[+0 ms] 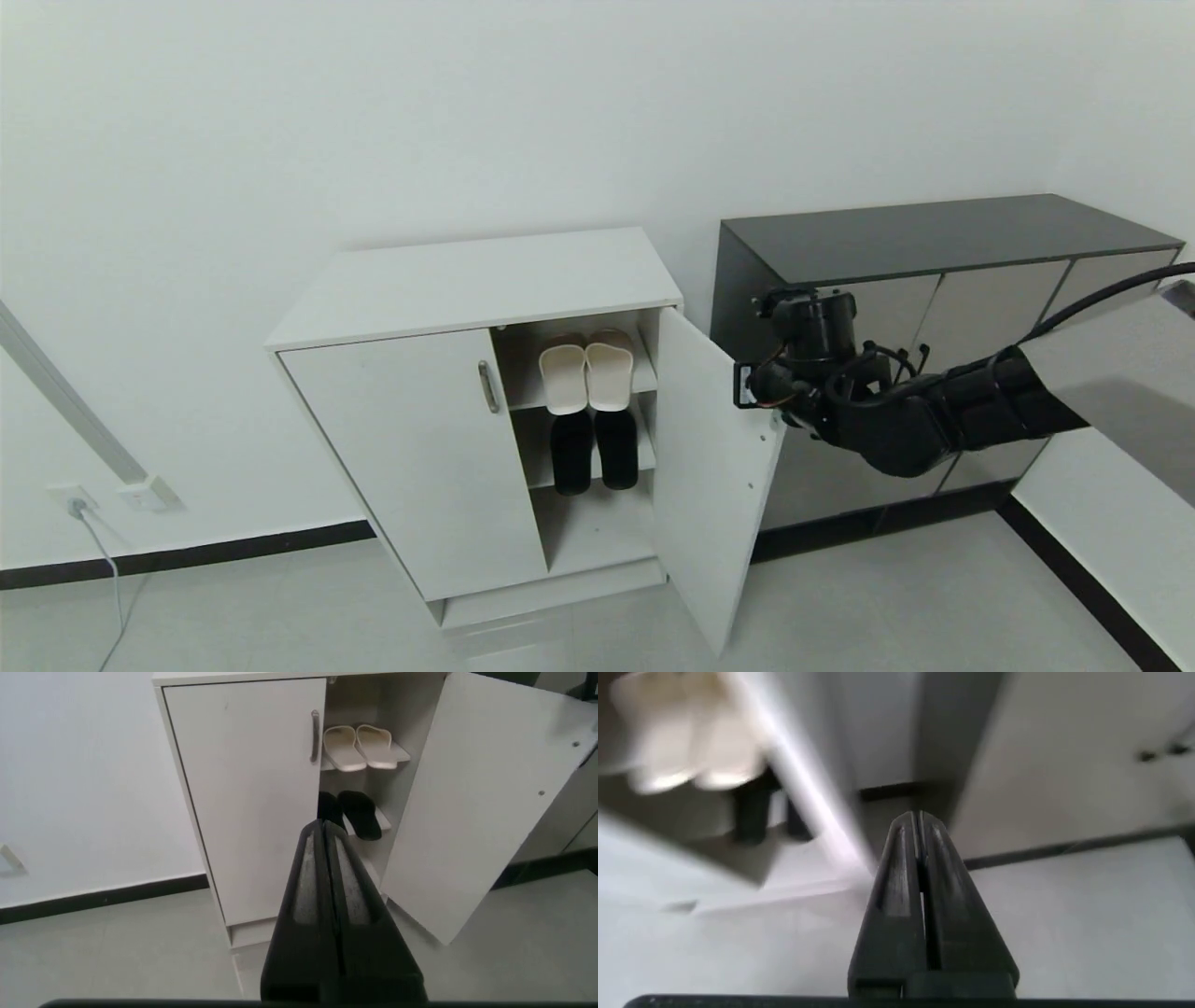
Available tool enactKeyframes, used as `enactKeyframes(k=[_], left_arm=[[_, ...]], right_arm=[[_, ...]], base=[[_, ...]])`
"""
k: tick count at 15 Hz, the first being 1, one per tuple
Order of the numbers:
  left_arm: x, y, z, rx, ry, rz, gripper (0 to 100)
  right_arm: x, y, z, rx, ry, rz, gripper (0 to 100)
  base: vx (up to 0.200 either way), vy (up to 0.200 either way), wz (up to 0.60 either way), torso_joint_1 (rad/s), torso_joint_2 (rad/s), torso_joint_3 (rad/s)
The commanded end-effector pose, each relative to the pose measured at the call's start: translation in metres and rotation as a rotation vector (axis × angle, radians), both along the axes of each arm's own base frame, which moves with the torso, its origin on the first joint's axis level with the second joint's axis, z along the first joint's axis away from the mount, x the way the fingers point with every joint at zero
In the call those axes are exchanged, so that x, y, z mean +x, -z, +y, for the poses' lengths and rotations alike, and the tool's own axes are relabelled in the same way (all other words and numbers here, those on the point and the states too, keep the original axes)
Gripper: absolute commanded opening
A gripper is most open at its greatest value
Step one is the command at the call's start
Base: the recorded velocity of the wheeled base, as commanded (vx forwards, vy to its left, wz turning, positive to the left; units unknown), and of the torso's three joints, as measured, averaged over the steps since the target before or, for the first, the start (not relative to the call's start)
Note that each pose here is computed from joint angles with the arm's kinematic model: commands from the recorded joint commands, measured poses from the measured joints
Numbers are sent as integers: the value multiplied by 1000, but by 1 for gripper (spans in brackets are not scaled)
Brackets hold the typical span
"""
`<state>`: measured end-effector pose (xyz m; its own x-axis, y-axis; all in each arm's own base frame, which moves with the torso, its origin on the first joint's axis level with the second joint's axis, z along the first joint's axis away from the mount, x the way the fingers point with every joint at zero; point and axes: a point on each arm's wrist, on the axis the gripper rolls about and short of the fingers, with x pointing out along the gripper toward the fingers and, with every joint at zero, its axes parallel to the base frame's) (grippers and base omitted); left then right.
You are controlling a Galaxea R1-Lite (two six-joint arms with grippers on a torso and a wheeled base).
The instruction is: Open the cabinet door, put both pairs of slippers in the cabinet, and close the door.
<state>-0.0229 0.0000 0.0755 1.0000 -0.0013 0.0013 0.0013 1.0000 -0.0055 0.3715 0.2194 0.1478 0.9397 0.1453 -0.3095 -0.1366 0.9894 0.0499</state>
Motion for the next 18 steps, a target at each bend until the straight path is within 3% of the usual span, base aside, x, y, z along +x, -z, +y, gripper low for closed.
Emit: enactKeyframes(k=[1, 4, 5, 11, 16, 18], left_arm=[[0, 0, 0, -1, 0, 1, 0], [0, 0, 0, -1, 0, 1, 0], [0, 0, 0, -1, 0, 1, 0], [0, 0, 0, -1, 0, 1, 0], [0, 0, 0, -1, -1, 1, 0], [0, 0, 0, -1, -1, 1, 0]], right_arm=[[-49, -23, 21, 29, -110, -45, 0], [-73, -22, 27, 13, -207, -92, 0], [-75, -17, 25, -27, -221, -98, 0], [-79, -10, 26, -35, -255, -127, 0], [-86, -3, 27, -37, -301, -101, 0], [-87, 1, 27, -33, -319, -100, 0]], base=[[0, 0, 0, 0, 0, 0], [0, 0, 0, 0, 0, 0], [0, 0, 0, 0, 0, 0], [0, 0, 0, 0, 0, 0], [0, 0, 600, 3, 1, 0], [0, 0, 0, 0, 0, 0]])
